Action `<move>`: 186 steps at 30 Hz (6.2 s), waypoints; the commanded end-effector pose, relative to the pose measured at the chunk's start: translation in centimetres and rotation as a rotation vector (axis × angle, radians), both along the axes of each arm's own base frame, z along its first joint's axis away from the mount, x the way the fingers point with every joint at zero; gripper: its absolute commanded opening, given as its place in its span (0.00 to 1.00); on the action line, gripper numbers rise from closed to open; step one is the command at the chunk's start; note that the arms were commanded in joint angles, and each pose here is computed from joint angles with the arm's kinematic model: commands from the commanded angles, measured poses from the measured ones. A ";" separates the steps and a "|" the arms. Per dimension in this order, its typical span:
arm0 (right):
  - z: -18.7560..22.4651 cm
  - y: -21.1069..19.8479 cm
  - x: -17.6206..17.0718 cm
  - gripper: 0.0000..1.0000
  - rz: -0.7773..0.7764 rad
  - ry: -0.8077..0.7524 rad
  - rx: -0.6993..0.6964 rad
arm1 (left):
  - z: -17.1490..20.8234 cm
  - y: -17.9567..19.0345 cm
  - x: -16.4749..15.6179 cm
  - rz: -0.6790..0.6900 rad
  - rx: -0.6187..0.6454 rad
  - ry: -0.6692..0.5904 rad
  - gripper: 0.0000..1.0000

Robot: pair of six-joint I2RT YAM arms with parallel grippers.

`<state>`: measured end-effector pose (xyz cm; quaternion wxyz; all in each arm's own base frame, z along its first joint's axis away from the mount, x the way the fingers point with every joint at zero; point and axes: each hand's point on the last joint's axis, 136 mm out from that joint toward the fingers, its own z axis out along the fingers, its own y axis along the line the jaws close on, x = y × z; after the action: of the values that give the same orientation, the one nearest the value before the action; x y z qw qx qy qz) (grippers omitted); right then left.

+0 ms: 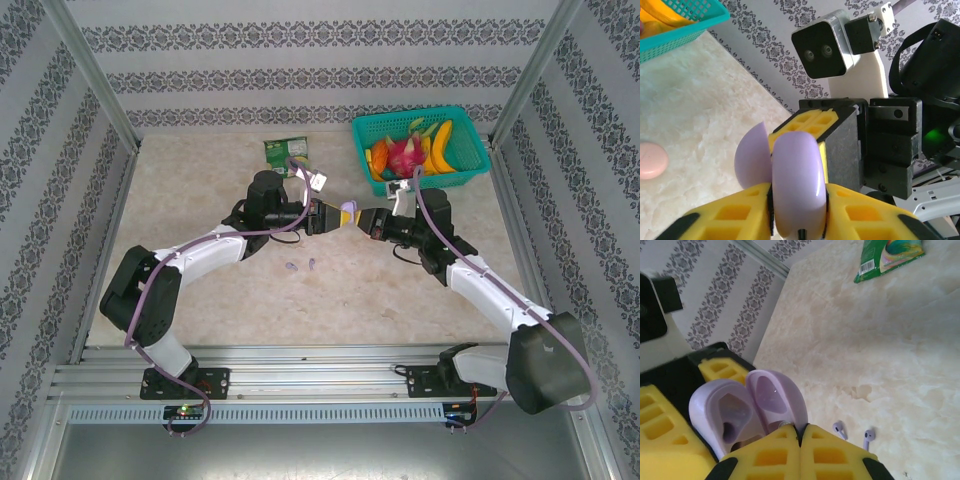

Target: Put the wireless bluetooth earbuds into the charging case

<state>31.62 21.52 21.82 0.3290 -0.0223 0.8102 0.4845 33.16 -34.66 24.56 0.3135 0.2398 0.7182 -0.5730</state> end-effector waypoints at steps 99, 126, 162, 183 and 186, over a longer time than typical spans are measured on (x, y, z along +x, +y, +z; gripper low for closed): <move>0.7 3.5 4.1 0.00 0.129 -0.579 -0.629 | -3.5 3.3 2.2 -0.369 0.454 0.144 0.49; 5.9 -1.9 1.4 0.68 -0.092 -0.363 -0.491 | -3.4 5.9 3.8 -0.172 0.432 0.035 0.00; -12.5 3.5 -1.5 0.57 -0.265 0.436 -0.654 | -0.5 15.9 0.5 0.645 0.191 -0.743 0.00; -13.7 5.4 0.0 0.55 -0.206 0.397 -0.813 | -2.8 16.4 -0.3 0.653 0.193 -0.710 0.00; -13.7 5.7 0.0 0.55 -0.201 0.398 -0.809 | -2.6 16.1 -0.4 0.634 0.185 -0.715 0.00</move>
<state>31.49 26.82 7.80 0.1705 0.0382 0.9793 0.1025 32.99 -18.13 20.34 0.6599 0.2042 0.6766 -0.2549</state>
